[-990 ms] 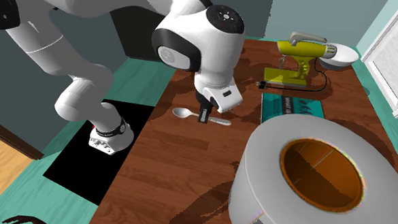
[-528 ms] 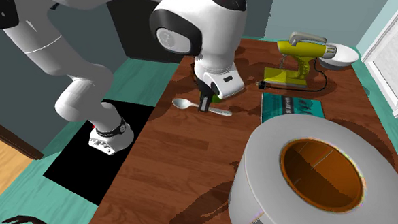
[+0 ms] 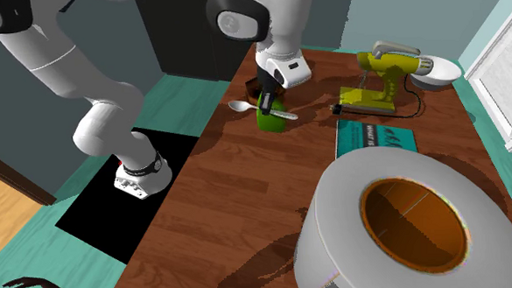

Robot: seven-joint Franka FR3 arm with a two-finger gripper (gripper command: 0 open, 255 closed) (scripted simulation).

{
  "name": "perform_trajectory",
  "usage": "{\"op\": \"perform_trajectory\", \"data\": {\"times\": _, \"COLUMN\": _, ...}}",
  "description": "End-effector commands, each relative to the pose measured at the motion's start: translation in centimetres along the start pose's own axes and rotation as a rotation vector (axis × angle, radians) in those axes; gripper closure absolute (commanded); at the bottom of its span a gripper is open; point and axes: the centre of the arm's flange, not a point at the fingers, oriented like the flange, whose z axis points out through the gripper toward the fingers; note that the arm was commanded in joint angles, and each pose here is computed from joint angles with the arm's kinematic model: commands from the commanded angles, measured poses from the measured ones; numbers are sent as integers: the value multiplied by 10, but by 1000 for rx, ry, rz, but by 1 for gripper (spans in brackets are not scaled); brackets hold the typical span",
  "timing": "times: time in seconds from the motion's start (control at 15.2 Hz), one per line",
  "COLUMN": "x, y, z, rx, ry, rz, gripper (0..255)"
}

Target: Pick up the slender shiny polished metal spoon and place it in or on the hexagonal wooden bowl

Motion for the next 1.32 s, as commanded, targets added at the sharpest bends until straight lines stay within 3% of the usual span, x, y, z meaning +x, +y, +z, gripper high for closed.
{"op": "perform_trajectory", "data": {"times": 0.0, "x": -6, "y": -25, "z": 6, "rx": 0, "ry": 0, "rz": 1, "gripper": 255}}
{"op": "perform_trajectory", "data": {"times": 1.06, "x": -37, "y": -230, "z": 35, "rx": 0, "ry": 0, "rz": 1, "gripper": 255}}
{"op": "perform_trajectory", "data": {"times": 1.25, "x": -35, "y": -228, "z": 51, "rx": 0, "ry": 0, "rz": 1, "gripper": 255}}
